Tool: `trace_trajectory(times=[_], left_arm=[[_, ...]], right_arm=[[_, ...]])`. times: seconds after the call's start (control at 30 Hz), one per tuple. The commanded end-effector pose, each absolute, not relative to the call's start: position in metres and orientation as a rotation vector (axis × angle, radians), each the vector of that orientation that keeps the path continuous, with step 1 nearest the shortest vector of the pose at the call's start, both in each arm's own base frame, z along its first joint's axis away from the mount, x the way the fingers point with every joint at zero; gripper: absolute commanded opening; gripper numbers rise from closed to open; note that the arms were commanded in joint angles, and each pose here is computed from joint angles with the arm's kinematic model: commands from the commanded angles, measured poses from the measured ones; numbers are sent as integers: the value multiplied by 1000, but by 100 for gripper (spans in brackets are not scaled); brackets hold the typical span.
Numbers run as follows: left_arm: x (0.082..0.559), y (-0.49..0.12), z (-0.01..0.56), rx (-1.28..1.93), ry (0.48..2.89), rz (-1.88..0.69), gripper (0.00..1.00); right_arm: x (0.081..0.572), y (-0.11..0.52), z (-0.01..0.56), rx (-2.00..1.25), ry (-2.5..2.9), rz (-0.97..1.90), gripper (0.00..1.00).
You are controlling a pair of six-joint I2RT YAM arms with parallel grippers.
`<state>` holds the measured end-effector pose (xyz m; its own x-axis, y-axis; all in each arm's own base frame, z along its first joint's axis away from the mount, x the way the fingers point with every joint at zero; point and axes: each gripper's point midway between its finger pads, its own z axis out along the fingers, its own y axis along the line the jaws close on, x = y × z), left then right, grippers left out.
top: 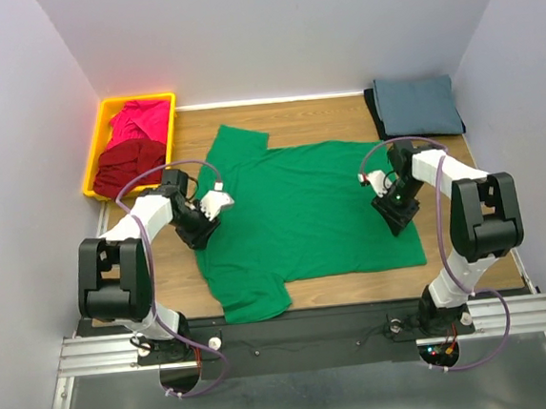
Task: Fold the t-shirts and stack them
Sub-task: Flatten the tshirt out
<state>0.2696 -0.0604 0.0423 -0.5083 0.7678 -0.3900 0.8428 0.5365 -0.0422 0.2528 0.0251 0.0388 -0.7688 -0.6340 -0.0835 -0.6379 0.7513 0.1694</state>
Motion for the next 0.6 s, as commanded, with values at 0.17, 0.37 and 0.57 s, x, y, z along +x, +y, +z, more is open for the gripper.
trace_trajectory(times=[0.17,0.37,0.57], left_arm=[[230,-24,7,1391,2599,-130,46],[196,-13,3,1428,2644,-112,45],[209,-26,28,1398,2586,-166,46]], right_arm=[[215,14,3,-1129,2999,233,42],[187,19,0,-1207,3016,262,41],[218,23,26,-1140,2910,200,45]])
